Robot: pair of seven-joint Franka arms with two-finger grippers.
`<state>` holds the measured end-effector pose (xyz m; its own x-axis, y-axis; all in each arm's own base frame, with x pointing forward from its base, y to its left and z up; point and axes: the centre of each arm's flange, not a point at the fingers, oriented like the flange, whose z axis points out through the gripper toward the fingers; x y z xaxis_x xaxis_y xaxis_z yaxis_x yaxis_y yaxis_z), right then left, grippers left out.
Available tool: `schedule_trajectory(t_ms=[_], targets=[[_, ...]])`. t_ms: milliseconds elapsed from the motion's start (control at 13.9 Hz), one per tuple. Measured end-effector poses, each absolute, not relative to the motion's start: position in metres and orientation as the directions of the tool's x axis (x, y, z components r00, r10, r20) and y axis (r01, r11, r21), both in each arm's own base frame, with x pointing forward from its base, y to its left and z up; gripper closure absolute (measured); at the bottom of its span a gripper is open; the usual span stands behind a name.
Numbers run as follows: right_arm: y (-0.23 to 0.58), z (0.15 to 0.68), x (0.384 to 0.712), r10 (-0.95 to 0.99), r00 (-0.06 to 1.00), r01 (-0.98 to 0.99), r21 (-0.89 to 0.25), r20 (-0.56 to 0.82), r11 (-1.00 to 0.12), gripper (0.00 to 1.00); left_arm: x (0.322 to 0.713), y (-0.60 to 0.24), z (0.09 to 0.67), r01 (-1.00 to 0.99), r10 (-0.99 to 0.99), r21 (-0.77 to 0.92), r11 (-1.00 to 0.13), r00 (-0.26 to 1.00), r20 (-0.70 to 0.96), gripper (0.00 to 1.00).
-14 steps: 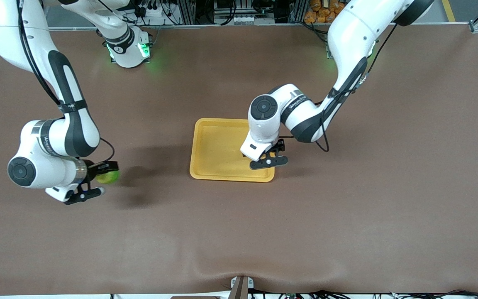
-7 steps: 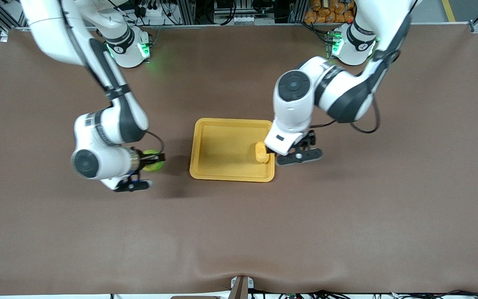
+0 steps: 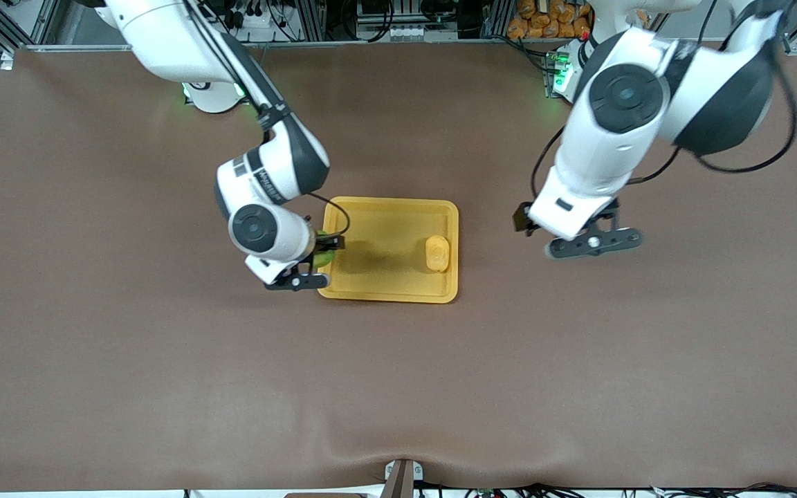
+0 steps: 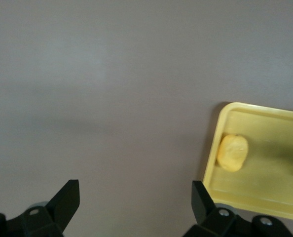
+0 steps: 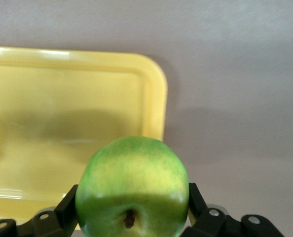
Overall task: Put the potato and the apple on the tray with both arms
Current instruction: 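Open the left gripper and withdraw while the right gripper carries the apple, then lower the green apple onto the tray and open the right gripper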
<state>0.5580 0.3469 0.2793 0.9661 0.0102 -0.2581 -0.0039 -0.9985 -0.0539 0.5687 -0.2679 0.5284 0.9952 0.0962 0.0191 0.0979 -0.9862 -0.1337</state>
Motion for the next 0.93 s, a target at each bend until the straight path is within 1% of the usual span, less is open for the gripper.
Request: schedule_trajectory(t_ms=[431,646,933], targets=[[0.371,0.24,0.537,-0.083,0.95,-0.082,0.015,-0.3,-0.997,0.12,0.559,-0.186,0.583,0.047,0.052,-0.169,-0.984,0.998,-0.024,0.0],[0.387,0.224,0.523,-0.091,0.946,-0.083,0.039,-0.312,-0.996,0.12,0.548,-0.154,0.61,0.093,0.099,-0.178,-0.98,0.995,-0.022,0.0],[0.384,0.214,0.524,-0.1,0.944,-0.088,0.05,-0.315,-0.995,0.12,0.539,-0.118,0.634,0.165,0.169,-0.188,-0.968,0.986,-0.001,0.0]])
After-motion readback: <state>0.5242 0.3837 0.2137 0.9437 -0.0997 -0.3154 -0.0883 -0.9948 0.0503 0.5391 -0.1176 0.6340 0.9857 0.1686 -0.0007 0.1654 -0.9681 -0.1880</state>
